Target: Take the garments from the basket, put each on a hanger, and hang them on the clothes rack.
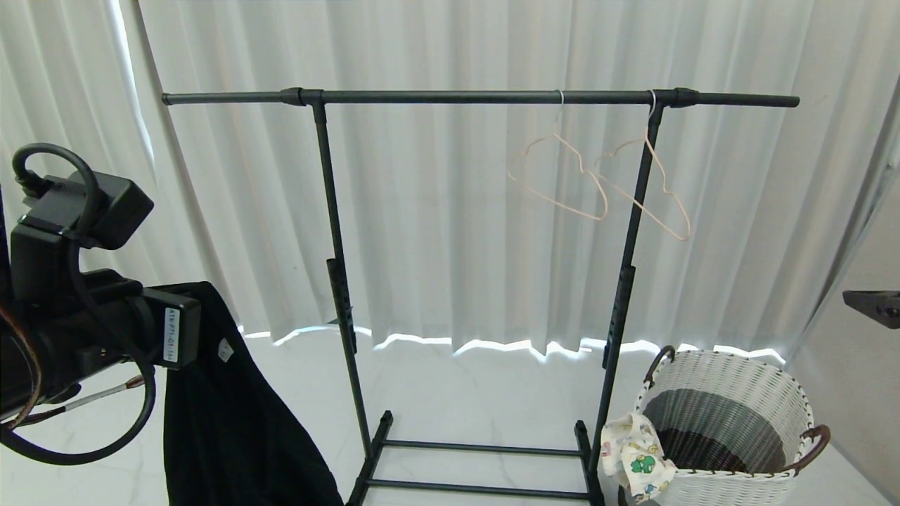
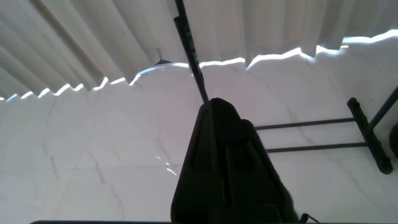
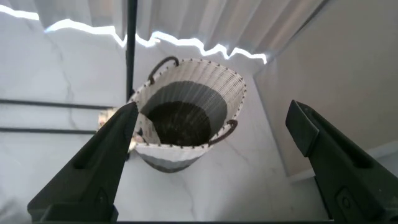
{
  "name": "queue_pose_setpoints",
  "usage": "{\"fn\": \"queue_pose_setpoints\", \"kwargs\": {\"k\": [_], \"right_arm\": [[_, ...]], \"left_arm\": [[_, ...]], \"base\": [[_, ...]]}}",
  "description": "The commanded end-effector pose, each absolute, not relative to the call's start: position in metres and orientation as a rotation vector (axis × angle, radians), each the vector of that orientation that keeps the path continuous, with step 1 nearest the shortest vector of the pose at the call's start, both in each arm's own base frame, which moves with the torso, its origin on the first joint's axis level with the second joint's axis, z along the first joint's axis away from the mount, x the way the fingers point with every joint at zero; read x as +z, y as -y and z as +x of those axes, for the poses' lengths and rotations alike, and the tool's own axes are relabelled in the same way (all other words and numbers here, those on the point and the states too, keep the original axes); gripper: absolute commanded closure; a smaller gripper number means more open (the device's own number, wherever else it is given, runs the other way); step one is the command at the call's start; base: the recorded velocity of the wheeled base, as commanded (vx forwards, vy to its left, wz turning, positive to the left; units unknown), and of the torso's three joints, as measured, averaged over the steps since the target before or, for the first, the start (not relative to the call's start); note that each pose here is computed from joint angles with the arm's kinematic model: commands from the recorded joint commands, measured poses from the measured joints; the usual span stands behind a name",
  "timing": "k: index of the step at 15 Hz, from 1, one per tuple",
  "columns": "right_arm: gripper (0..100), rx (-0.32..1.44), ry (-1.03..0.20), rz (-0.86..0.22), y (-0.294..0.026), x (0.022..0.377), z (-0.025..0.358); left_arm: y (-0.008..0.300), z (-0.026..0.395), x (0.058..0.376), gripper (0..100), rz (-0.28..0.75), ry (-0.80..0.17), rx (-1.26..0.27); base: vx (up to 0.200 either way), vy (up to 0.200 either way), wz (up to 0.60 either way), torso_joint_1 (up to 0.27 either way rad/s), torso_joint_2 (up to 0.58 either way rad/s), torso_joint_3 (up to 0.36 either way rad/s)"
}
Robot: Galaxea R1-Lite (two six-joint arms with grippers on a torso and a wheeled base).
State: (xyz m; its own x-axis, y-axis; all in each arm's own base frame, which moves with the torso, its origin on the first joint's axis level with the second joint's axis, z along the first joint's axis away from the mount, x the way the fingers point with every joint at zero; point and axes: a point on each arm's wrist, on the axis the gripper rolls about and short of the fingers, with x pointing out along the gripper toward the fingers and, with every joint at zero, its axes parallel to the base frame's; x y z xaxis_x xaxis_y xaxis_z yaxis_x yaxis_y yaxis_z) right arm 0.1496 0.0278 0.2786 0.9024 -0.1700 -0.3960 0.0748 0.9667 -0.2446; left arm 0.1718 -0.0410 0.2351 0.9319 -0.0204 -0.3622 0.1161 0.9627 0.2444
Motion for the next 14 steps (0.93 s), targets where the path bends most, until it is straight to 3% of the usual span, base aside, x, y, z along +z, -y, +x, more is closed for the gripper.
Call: {"fn": "queue_pose_setpoints", "kwargs": {"k": [1, 14], "right_arm": [[0, -0.129, -0.436, -0.211, -0.030, 0.280, 0.159], [0, -0.055, -0.413, -0.154, -0.029, 0.287, 0.182]], "left_arm": [[0.039, 0.171, 0.234, 100, 0.264, -0.370, -0.060], [0.039, 0.173, 0.233, 100, 0.275, -0.373, -0.056]], "base": [[0.000, 0.000, 0.00, 0.193, -0.45, -0.290], [0.000, 0.000, 0.00, 0.189, -0.44, -0.258]]}}
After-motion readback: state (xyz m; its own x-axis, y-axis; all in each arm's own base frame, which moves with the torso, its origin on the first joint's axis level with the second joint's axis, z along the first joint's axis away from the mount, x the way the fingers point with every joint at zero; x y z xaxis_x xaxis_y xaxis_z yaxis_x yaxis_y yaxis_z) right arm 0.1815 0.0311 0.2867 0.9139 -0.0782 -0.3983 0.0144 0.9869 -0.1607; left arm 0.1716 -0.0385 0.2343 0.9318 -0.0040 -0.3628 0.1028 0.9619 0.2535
